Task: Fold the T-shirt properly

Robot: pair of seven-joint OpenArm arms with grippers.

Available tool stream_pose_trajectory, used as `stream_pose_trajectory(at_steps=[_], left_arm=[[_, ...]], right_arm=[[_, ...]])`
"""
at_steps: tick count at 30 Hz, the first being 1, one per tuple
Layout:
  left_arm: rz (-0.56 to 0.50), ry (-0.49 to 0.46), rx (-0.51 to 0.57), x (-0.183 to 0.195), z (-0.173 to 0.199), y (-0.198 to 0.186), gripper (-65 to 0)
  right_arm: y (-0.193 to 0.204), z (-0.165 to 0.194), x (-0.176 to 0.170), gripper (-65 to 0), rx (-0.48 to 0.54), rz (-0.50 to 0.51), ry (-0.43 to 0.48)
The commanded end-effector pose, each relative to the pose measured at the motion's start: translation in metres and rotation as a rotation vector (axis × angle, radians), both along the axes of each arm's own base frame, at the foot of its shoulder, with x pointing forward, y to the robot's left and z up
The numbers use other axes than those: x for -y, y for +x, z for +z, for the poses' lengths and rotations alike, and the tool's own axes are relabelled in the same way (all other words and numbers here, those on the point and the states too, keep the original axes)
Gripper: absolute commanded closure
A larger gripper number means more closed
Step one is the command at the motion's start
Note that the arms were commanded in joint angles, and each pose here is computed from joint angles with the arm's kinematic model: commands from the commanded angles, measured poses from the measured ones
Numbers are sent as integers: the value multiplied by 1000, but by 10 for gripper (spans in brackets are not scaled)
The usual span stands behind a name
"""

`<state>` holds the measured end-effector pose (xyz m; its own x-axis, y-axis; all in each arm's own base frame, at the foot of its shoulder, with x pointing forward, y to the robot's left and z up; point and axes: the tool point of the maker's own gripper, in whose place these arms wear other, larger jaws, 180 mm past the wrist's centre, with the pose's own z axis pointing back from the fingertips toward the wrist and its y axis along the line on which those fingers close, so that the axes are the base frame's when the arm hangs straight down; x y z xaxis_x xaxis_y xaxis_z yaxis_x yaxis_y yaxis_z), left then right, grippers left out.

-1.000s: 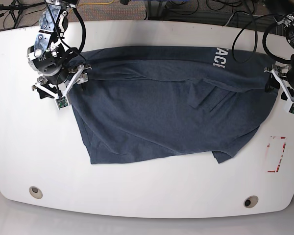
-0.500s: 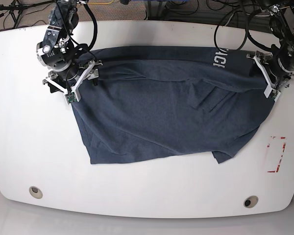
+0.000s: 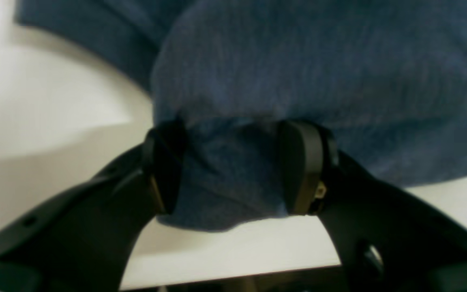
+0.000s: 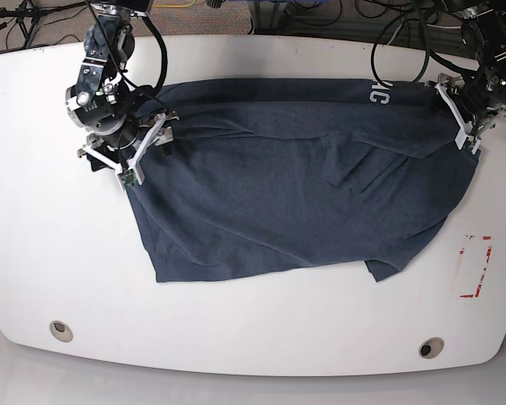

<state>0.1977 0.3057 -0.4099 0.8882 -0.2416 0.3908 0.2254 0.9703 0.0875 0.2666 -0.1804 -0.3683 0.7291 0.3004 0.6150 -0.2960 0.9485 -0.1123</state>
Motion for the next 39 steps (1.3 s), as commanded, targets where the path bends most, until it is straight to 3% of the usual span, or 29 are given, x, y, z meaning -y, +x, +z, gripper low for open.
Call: stream_pose_trajectory(at_steps=[1, 16, 18, 25, 32, 39], left_arm=[[0, 41, -22, -17, 2, -1, -339], [-12, 53, -1, -15, 9, 4, -339], [-20, 62, 15, -14, 14, 7, -339], [-41, 91, 65, -12, 30, 16, -339], [-67, 130, 129, -9, 53, 27, -339], [-75, 190, 170, -8, 80, 35, -339]], right_arm=[[6, 9, 2, -495, 39, 3, -3], [8, 10, -7, -495, 45, 11, 23], [9, 10, -18, -495, 49, 26, 46], [18, 21, -91, -495, 90, 258, 142], [32, 41, -144, -495, 148, 343, 230], [43, 33, -183, -495, 113, 410, 292]])
